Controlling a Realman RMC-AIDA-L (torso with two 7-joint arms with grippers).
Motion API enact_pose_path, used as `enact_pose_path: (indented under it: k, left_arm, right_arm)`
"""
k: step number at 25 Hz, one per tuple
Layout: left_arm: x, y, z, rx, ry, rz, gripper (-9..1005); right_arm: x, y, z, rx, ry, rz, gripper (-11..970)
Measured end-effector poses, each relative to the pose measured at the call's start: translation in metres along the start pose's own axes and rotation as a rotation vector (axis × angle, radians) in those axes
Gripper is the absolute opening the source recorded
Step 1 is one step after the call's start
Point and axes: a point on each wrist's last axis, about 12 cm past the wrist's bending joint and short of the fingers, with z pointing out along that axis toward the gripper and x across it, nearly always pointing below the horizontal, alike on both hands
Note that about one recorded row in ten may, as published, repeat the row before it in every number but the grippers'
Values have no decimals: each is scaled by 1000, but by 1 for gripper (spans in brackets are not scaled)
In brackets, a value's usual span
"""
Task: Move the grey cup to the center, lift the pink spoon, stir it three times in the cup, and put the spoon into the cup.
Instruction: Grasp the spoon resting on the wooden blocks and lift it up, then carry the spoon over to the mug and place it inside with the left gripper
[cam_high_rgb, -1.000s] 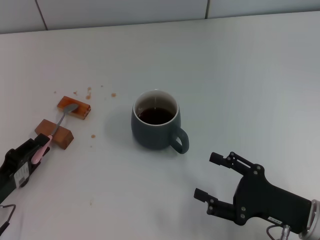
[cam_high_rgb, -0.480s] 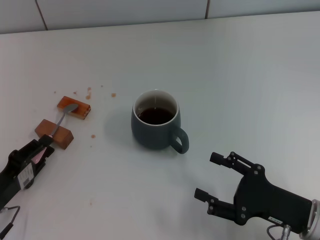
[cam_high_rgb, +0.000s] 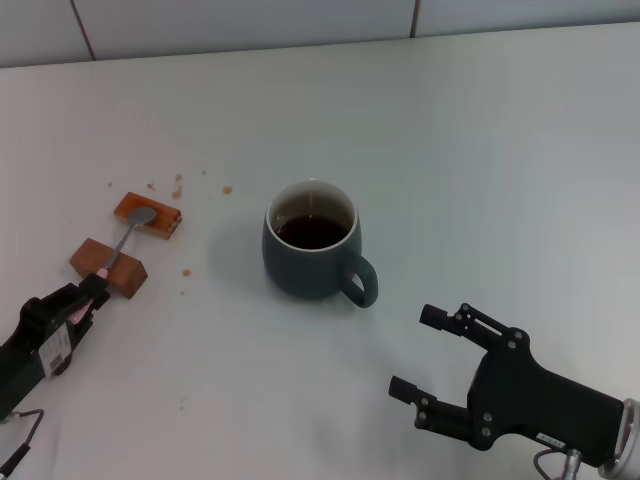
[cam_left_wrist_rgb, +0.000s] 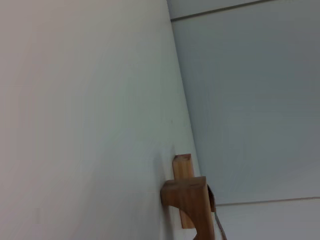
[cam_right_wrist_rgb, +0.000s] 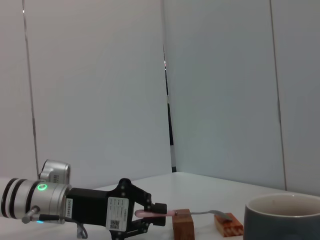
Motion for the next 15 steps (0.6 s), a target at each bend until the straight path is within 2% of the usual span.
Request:
enact_pose_path:
  k: [5, 12, 15]
  left_arm:
    - [1, -1, 2, 1, 14, 21, 218]
    - [-3, -7, 6, 37, 36, 93, 143]
    - [-21, -22, 10, 92, 57, 194, 135]
  right_arm:
    - [0, 0, 0, 0, 0, -1, 826]
    - [0, 0, 1, -1, 0, -3, 826]
    - [0, 0, 1, -2, -1, -7, 826]
